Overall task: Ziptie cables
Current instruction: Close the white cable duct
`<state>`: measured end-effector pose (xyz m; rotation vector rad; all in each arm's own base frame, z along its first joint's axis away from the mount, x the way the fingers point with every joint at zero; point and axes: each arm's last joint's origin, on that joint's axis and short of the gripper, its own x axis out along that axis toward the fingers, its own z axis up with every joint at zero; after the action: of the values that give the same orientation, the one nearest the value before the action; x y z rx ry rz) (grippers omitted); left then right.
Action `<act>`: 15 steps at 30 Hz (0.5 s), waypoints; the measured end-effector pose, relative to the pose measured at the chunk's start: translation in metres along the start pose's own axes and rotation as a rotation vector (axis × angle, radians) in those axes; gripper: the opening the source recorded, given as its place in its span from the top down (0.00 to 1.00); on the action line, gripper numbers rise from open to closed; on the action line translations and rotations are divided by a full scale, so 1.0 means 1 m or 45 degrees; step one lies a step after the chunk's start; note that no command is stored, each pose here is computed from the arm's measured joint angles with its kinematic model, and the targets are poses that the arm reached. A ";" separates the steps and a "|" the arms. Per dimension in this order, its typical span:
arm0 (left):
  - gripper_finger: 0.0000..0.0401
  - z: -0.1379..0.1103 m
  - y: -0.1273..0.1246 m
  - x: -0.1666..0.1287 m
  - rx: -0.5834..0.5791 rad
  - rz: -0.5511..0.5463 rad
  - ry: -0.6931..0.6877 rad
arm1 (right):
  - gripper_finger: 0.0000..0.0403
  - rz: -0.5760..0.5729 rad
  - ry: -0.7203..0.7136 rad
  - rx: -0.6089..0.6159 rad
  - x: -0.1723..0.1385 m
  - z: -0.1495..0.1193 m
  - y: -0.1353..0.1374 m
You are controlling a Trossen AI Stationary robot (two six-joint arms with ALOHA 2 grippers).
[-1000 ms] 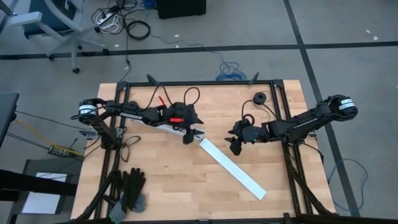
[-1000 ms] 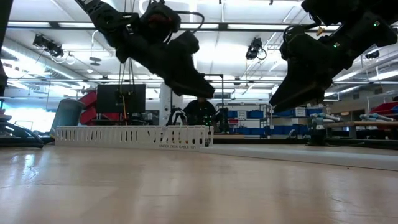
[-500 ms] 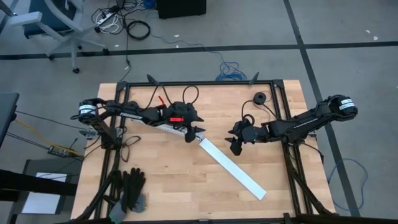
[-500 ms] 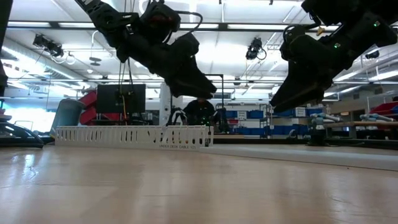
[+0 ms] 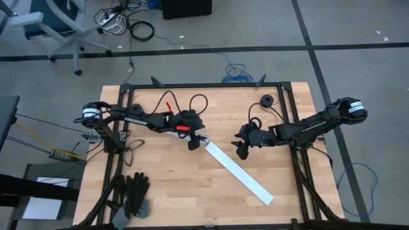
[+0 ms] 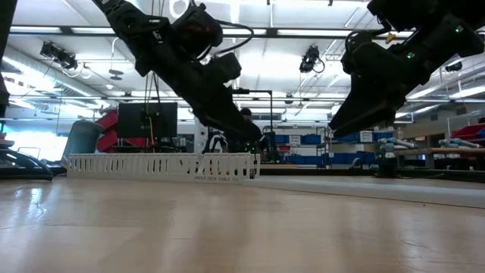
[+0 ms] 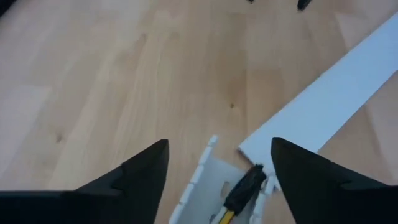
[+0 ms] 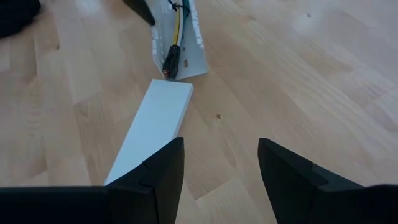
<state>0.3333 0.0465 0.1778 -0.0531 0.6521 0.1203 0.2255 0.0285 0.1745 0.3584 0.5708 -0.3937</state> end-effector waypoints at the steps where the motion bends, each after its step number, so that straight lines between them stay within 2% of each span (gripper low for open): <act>1: 0.33 -0.001 0.000 0.001 0.000 0.012 0.011 | 0.54 0.000 0.000 0.006 0.000 0.000 0.000; 7: 0.22 0.003 0.001 0.004 -0.004 0.092 -0.064 | 0.54 -0.001 0.001 0.009 0.000 0.000 0.000; 12: 0.20 0.013 0.001 0.003 -0.102 0.097 -0.200 | 0.54 0.000 0.001 0.006 0.000 0.000 0.000; 15: 0.20 0.012 0.001 0.003 -0.095 0.098 -0.191 | 0.54 -0.002 0.004 0.003 0.000 0.000 0.000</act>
<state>0.3429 0.0491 0.1857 -0.0898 0.5001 0.2203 0.2252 0.0285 0.1743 0.3606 0.5736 -0.3957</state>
